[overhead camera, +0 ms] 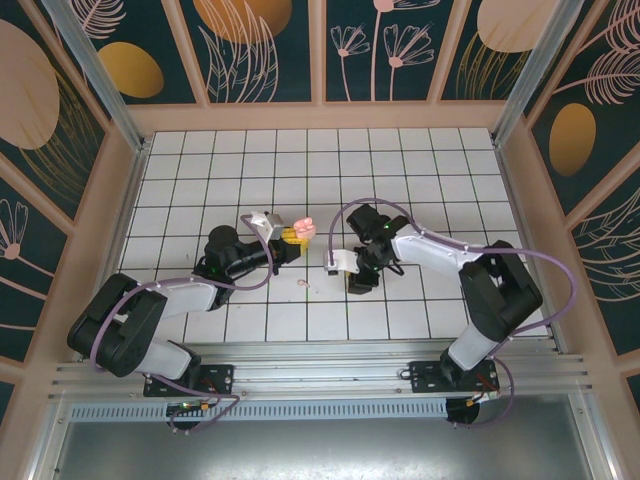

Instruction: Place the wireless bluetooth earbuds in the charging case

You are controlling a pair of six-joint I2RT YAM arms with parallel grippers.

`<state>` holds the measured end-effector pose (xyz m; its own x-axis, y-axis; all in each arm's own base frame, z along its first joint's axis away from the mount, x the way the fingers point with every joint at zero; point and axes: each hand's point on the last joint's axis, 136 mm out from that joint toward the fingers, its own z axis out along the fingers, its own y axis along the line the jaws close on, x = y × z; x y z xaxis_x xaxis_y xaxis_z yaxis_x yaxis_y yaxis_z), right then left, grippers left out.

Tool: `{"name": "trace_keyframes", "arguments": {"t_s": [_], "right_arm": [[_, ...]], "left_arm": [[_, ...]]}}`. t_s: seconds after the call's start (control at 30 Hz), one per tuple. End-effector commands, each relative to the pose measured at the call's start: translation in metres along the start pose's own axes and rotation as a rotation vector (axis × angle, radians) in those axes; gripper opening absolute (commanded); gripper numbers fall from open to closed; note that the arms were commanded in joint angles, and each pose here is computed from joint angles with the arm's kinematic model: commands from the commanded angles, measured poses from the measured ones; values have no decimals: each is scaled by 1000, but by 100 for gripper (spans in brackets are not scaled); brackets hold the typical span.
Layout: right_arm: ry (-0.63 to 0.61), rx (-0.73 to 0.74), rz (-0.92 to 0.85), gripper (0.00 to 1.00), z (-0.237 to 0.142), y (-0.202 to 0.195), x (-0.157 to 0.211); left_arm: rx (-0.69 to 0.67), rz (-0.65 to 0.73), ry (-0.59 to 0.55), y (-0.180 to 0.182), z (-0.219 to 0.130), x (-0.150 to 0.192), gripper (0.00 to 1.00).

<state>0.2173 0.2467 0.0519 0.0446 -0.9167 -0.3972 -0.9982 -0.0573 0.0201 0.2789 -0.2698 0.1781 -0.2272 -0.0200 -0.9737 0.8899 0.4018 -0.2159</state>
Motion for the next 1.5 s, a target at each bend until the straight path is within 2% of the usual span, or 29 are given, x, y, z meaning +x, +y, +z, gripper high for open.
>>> {"name": "trace_keyframes", "arguments": {"t_s": [0.0, 0.6, 1.03, 1.47], "right_arm": [[12, -14, 9, 37, 12, 1, 1], [76, -55, 6, 34, 34, 10, 16], [82, -31, 17, 29, 41, 7, 21], [84, 28, 11, 15, 38, 1, 21]], "left_arm": [[12, 19, -33, -2, 0, -15, 6], [7, 21, -29, -1, 0, -15, 6], [4, 17, -24, 0, 0, -13, 6], [-3, 28, -13, 1, 1, -11, 6]]}}
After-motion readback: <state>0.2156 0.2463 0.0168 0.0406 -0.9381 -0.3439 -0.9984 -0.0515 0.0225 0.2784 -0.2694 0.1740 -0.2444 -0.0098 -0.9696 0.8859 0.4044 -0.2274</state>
